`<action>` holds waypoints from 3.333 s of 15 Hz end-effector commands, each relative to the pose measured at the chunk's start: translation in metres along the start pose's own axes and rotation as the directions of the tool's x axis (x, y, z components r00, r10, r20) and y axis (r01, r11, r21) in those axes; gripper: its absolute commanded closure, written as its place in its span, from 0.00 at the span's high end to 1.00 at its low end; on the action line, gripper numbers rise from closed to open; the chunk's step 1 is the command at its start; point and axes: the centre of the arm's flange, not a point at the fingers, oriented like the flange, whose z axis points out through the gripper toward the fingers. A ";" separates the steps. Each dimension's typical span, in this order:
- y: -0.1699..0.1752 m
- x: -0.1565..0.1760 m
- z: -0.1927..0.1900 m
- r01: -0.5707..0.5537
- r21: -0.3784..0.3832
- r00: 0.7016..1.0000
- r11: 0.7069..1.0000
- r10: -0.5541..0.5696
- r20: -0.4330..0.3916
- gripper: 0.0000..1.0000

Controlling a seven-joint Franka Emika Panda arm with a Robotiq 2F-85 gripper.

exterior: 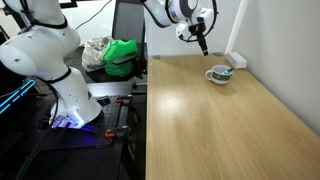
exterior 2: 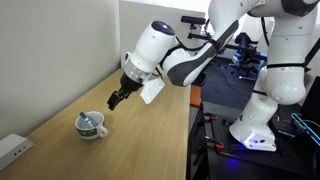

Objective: Pick the marker from the cup and put it on the table

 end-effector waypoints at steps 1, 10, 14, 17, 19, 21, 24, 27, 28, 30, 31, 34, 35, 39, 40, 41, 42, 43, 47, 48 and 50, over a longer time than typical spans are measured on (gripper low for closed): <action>-0.009 0.015 0.027 -0.017 0.030 1.000 0.999 0.017 -0.016 1.00; -0.021 0.035 0.077 -0.106 0.030 0.994 0.994 0.107 -0.034 1.00; -0.026 0.040 0.091 -0.125 0.017 0.991 0.992 0.126 -0.052 1.00; -0.029 0.044 0.096 -0.127 0.008 0.990 0.992 0.127 -0.066 1.00; -0.029 0.047 0.099 -0.130 0.006 0.989 0.992 0.130 -0.074 1.00; -0.028 0.051 0.101 -0.133 0.005 0.988 0.991 0.133 -0.076 1.00; -0.026 0.055 0.110 -0.139 0.000 0.988 0.990 0.139 -0.063 0.93; -0.019 0.061 0.124 -0.164 -0.031 0.986 0.986 0.163 -0.047 0.91; -0.019 0.061 0.127 -0.169 -0.037 0.985 0.985 0.168 -0.041 0.92; -0.020 0.062 0.135 -0.171 -0.044 0.985 0.984 0.170 -0.027 0.94; -0.021 0.062 0.139 -0.168 -0.045 0.986 0.985 0.167 -0.024 0.94; -0.024 0.062 0.145 -0.162 -0.048 0.987 0.986 0.161 -0.015 0.94; -0.026 0.062 0.145 -0.155 -0.047 0.988 0.987 0.154 -0.018 0.93; -0.032 0.064 0.143 -0.139 -0.045 0.990 0.989 0.137 -0.045 0.83; -0.034 0.065 0.142 -0.136 -0.043 0.990 0.990 0.134 -0.048 0.78; -0.035 0.066 0.143 -0.134 -0.044 0.990 0.990 0.132 -0.050 0.80; -0.036 0.066 0.144 -0.133 -0.043 0.990 0.990 0.131 -0.050 0.78; -0.036 0.067 0.144 -0.133 -0.042 0.990 0.990 0.131 -0.046 0.79; -0.033 0.068 0.153 -0.122 -0.049 0.992 0.991 0.120 -0.031 0.73; -0.032 0.068 0.156 -0.114 -0.052 0.993 0.992 0.113 -0.027 0.72; -0.030 0.069 0.162 -0.098 -0.059 0.995 0.993 0.097 -0.023 0.70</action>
